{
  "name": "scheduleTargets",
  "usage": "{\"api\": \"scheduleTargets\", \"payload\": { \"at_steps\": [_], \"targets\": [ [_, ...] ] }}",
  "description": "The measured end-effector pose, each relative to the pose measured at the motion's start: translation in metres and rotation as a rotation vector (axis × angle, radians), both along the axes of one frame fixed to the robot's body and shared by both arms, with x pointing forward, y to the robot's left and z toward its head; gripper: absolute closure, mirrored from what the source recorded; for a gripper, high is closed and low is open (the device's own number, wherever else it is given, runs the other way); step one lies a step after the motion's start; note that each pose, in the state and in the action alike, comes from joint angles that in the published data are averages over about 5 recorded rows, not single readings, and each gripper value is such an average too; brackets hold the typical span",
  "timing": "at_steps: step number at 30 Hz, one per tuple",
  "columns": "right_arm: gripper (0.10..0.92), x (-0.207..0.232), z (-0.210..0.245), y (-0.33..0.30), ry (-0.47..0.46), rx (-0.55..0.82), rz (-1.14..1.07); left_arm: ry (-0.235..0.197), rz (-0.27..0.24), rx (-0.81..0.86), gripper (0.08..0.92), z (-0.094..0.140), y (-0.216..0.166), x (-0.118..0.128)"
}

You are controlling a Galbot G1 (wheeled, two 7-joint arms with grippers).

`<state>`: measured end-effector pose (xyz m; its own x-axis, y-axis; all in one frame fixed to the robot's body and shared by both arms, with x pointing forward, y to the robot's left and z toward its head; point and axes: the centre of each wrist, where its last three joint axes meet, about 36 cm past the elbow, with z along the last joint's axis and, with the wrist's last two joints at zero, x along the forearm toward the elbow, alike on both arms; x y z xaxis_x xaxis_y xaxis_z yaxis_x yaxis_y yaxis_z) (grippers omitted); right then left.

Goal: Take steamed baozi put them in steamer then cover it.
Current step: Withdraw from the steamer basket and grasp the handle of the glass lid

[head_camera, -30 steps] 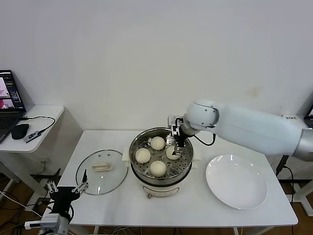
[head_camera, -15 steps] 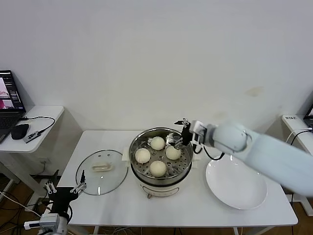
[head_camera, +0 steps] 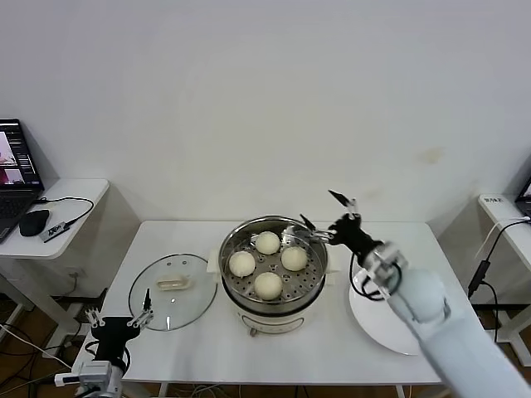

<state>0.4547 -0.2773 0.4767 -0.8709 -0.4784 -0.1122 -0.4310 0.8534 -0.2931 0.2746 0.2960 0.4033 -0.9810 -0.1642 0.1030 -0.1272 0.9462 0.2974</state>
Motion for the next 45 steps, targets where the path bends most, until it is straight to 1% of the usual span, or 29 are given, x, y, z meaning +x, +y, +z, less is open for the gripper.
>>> {"api": "scheduleTargets", "payload": {
  "at_steps": [3, 6, 9, 12, 15, 18, 22, 25, 29, 33, 38, 45],
  "targets": [
    [0.2, -0.022, -0.02, -0.015, 0.003, 0.088, -0.073, -0.007, -0.006, 0.052, 0.177, -0.005, 0.004, 0.002],
    [0.2, -0.047, -0.038, -0.032, 0.021, 0.143, -0.148, -0.021, -0.012, 0.141, 0.177, -0.011, 0.01, 0.005],
    [0.2, -0.074, -0.053, -0.048, 0.045, 0.169, -0.224, -0.032, -0.025, 0.268, 0.177, -0.02, 0.018, 0.005],
    [0.2, -0.1, -0.065, -0.061, 0.07, 0.183, -0.295, -0.042, -0.054, 0.426, 0.177, -0.028, 0.028, 0.007],
    [0.2, -0.123, -0.075, -0.07, 0.089, 0.189, -0.356, -0.046, -0.103, 0.605, 0.177, -0.035, 0.04, 0.01],
    [0.2, -0.141, -0.083, -0.078, 0.103, 0.19, -0.412, -0.042, -0.167, 0.78, 0.177, -0.042, 0.051, 0.014],
    [0.2, -0.16, -0.092, -0.085, 0.12, 0.187, -0.476, -0.023, -0.256, 0.981, 0.177, -0.051, 0.062, 0.022],
    [0.2, -0.172, -0.096, -0.088, 0.132, 0.182, -0.516, -0.003, -0.314, 1.085, 0.177, -0.06, 0.067, 0.031],
    [0.2, -0.186, -0.101, -0.09, 0.146, 0.177, -0.562, 0.018, -0.375, 1.168, 0.177, -0.072, 0.069, 0.044],
    [0.2, -0.197, -0.106, -0.09, 0.161, 0.17, -0.59, 0.028, -0.415, 1.224, 0.177, -0.082, 0.071, 0.06],
    [0.2, -0.206, -0.111, -0.088, 0.179, 0.166, -0.611, 0.035, -0.442, 1.269, 0.177, -0.089, 0.073, 0.082],
    [0.2, -0.216, -0.116, -0.089, 0.197, 0.155, -0.638, 0.04, -0.46, 1.295, 0.177, -0.098, 0.072, 0.108]
  ]
}}
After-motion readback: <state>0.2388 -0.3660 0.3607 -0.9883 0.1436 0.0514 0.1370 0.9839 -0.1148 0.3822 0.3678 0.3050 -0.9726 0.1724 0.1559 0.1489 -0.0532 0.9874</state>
